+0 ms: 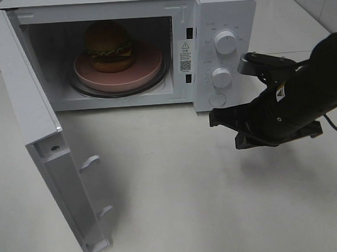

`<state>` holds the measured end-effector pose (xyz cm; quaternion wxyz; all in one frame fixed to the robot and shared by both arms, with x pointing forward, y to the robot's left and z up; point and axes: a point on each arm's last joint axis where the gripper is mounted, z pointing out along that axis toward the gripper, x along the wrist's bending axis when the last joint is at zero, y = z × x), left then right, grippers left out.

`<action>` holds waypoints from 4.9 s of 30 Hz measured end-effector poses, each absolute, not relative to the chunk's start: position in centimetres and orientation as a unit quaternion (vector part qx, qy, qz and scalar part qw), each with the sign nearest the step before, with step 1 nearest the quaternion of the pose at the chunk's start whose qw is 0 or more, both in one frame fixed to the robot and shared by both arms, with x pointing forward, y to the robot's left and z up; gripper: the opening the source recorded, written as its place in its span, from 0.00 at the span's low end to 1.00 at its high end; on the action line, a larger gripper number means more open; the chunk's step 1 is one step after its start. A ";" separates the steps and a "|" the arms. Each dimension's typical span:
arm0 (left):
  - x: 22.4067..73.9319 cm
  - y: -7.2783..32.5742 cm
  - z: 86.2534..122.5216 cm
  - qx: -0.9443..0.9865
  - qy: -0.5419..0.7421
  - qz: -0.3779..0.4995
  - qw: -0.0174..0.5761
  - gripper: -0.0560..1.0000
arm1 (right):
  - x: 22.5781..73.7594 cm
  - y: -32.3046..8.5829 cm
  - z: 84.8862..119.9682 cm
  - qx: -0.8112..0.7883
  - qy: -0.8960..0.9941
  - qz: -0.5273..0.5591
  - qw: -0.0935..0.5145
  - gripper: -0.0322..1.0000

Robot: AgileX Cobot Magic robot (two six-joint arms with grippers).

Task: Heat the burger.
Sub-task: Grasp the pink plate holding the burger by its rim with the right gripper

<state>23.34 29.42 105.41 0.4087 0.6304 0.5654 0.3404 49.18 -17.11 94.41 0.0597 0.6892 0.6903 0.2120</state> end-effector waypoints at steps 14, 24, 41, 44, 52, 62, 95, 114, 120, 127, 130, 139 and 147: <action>23.3 29.4 105.4 0.630 0.565 0.340 0.409 0.96 | 49.4 -16.8 97.3 0.398 0.909 0.106 0.062 0.04; 23.3 29.4 105.4 0.630 0.565 0.340 0.409 0.96 | 50.1 -16.4 98.7 0.117 0.985 0.086 0.092 0.06; 23.3 29.4 105.4 0.630 0.565 0.340 0.409 0.96 | 50.5 -15.9 98.9 -0.122 0.979 0.030 0.159 0.34; 23.3 29.4 105.4 0.630 0.565 0.340 0.409 0.96 | 50.7 -15.1 99.1 -0.147 0.970 0.032 0.193 0.51; 23.3 29.5 105.4 0.630 0.566 0.344 0.405 0.96 | 51.7 -13.0 100.4 -0.135 0.962 0.050 0.232 0.85; 23.3 29.5 105.4 0.630 0.566 0.344 0.405 0.96 | 54.7 -9.4 101.2 -0.158 0.947 0.063 0.273 0.87; 23.3 29.5 105.4 0.630 0.566 0.344 0.405 0.96 | 62.8 -0.7 95.9 -0.127 0.936 0.112 0.307 0.81; 23.3 29.5 105.4 0.630 0.566 0.344 0.405 0.96 | 65.1 1.1 93.1 -0.116 0.946 0.102 0.286 0.78; 23.3 29.5 105.4 0.630 0.566 0.344 0.405 0.96 | 65.8 1.6 93.2 -0.110 0.944 0.109 0.290 0.77; 23.3 29.5 105.4 0.630 0.566 0.344 0.405 0.96 | 66.6 2.6 92.7 -0.092 0.944 0.134 0.287 0.77; 23.3 29.5 105.4 0.630 0.566 0.344 0.405 0.96 | 66.6 2.7 92.6 -0.091 0.945 0.134 0.286 0.77; 23.3 29.5 105.4 0.630 0.566 0.344 0.405 0.96 | 66.8 2.5 91.6 -0.077 0.949 0.132 0.275 0.56; 23.3 29.5 105.4 0.630 0.566 0.344 0.405 0.96 | 66.4 2.6 91.4 -0.078 0.955 0.124 0.258 0.22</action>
